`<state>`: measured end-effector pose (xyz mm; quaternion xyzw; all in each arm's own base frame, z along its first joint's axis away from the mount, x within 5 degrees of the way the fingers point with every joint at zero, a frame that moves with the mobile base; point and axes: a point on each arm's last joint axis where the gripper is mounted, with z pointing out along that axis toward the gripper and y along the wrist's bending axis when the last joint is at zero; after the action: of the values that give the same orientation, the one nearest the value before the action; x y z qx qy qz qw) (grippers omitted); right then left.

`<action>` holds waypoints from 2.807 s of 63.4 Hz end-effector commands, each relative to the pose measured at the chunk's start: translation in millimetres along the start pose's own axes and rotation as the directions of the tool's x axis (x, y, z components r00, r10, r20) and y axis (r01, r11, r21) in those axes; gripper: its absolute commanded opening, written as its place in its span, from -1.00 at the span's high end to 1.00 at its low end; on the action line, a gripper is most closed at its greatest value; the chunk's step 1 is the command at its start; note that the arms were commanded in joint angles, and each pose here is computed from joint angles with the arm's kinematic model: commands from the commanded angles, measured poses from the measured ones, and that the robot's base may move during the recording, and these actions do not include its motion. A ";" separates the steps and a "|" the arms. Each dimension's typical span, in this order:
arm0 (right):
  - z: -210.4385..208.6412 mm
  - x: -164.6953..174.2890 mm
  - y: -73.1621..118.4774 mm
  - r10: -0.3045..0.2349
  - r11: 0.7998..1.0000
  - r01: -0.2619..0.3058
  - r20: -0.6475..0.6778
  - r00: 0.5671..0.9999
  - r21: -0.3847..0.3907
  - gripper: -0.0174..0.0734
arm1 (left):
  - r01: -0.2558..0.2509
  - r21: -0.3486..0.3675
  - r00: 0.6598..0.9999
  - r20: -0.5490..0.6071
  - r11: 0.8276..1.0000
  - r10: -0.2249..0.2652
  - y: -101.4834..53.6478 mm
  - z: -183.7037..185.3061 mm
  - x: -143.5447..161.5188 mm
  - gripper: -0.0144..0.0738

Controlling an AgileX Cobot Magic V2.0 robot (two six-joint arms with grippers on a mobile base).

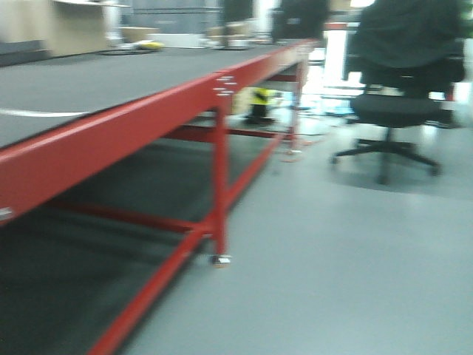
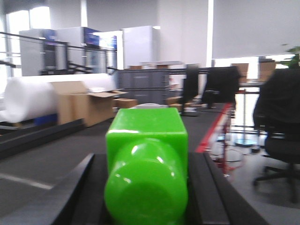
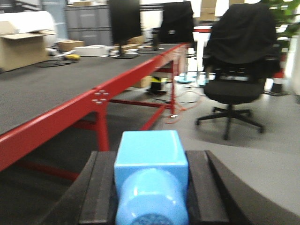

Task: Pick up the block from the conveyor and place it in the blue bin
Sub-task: 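Drive the base away from the conveyor holding both blocks, then drive the base to the shelf rack of blue bins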

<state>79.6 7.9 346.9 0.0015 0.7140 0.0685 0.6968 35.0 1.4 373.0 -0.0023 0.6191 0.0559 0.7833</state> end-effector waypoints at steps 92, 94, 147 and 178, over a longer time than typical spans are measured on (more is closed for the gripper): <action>-1.0 -1.8 0.0 -0.011 1.000 0.011 0.027 1.000 0.000 0.97 | 0.007 -0.003 1.000 0.022 1.000 -0.007 0.2 -1.3 -2.2 0.93; -1.0 -1.8 0.0 -0.011 1.000 0.011 0.027 1.000 0.000 0.97 | 0.007 -0.003 1.000 0.022 1.000 -0.007 0.2 -1.3 -2.2 0.93; -1.0 -1.8 0.0 -0.011 1.000 0.011 0.027 1.000 0.000 0.97 | 0.007 -0.003 1.000 0.022 1.000 -0.007 0.2 -1.3 -2.2 0.93; -1.0 -1.8 0.0 -0.011 1.000 0.011 0.027 1.000 0.000 0.97 | 0.007 -0.003 1.000 0.022 1.000 -0.007 0.2 -1.3 -2.2 0.93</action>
<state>79.3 7.9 347.0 0.0008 0.7134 0.0679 0.6974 35.0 1.4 372.8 -0.0022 0.6198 0.0559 0.7828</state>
